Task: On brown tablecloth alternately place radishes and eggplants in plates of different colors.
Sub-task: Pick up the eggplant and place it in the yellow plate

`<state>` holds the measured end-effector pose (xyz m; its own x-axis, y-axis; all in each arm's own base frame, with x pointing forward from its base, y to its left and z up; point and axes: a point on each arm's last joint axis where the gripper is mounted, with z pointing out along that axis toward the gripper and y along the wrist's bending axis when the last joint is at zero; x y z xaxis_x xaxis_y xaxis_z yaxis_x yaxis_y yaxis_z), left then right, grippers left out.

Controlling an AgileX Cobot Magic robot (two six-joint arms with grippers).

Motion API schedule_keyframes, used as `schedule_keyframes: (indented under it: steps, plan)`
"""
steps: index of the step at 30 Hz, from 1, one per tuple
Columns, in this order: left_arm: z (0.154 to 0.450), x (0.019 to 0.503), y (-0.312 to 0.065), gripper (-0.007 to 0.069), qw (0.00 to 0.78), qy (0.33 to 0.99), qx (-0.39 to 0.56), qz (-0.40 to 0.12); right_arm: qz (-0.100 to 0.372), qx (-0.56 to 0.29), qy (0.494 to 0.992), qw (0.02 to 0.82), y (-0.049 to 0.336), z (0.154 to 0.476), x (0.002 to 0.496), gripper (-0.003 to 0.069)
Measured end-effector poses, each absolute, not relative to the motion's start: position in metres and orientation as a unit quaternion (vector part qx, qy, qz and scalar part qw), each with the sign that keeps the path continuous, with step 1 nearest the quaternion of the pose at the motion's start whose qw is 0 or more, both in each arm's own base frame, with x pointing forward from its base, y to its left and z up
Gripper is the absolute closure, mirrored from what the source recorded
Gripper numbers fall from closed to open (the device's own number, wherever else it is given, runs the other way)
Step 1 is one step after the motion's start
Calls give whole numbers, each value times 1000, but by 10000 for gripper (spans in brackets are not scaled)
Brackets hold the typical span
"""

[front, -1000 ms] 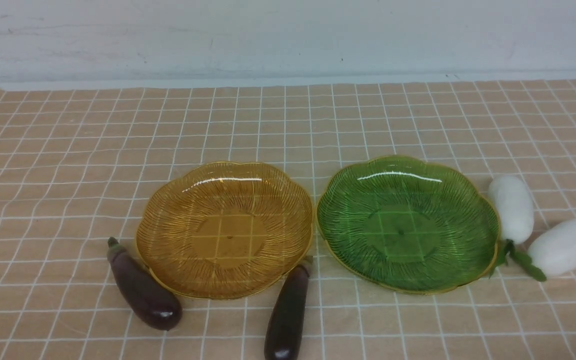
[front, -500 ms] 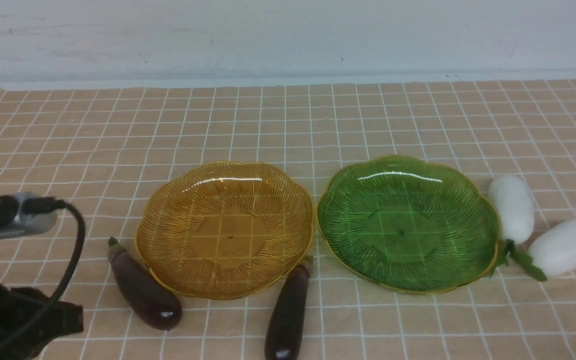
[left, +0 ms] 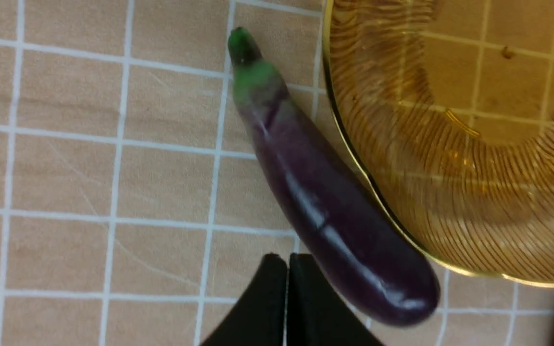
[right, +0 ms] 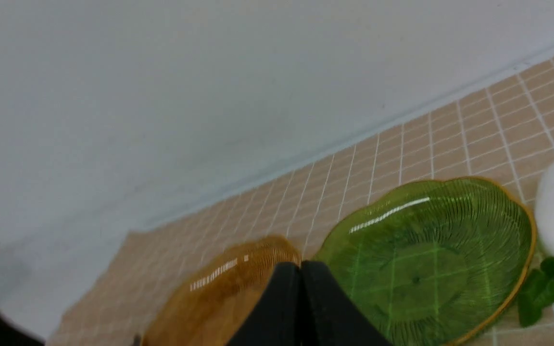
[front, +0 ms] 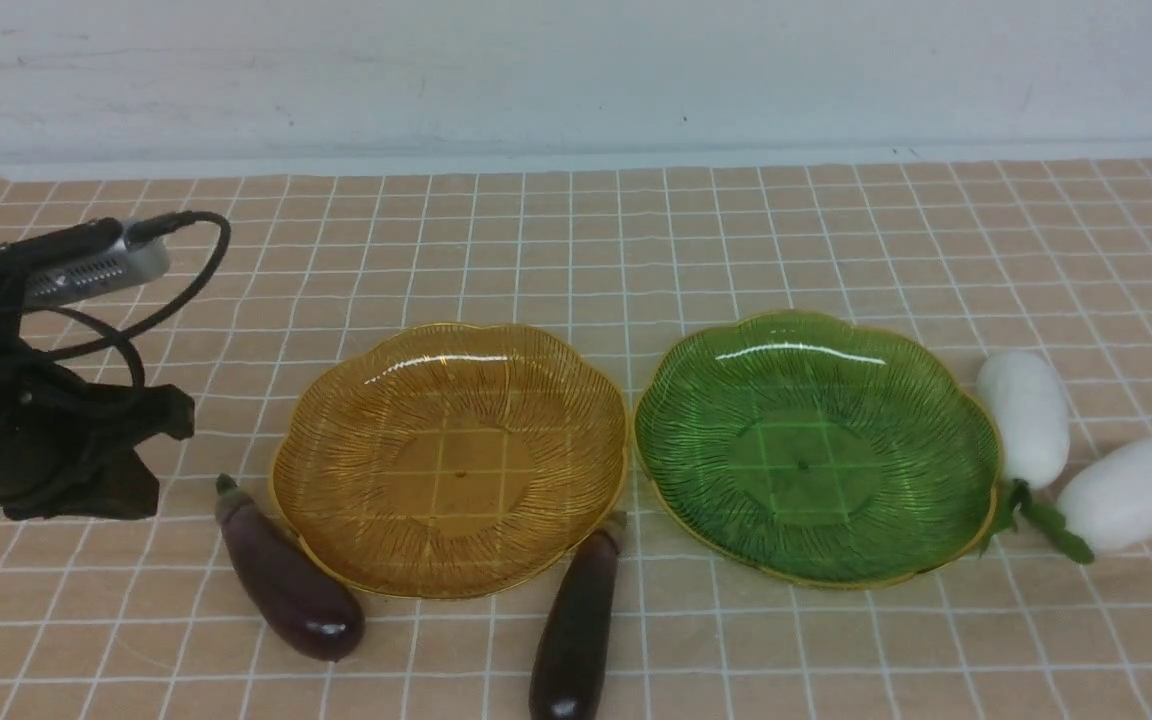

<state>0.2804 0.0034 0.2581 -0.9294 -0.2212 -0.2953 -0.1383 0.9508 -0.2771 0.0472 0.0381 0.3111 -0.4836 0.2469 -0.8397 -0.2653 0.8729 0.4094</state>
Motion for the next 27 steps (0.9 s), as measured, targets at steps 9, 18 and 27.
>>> schedule_keyframes:
  steps: [9,18,27]
  plan:
    - [222,313,8,544,155,975,-109,-118,188,-74,899,388,36,328,63,674]
    - [191,333,10,288,162,969,-141,-125,182,-84,902,382,36,327,63,674]
    - [163,344,11,143,150,965,-168,-131,182,-83,902,384,36,327,63,674]
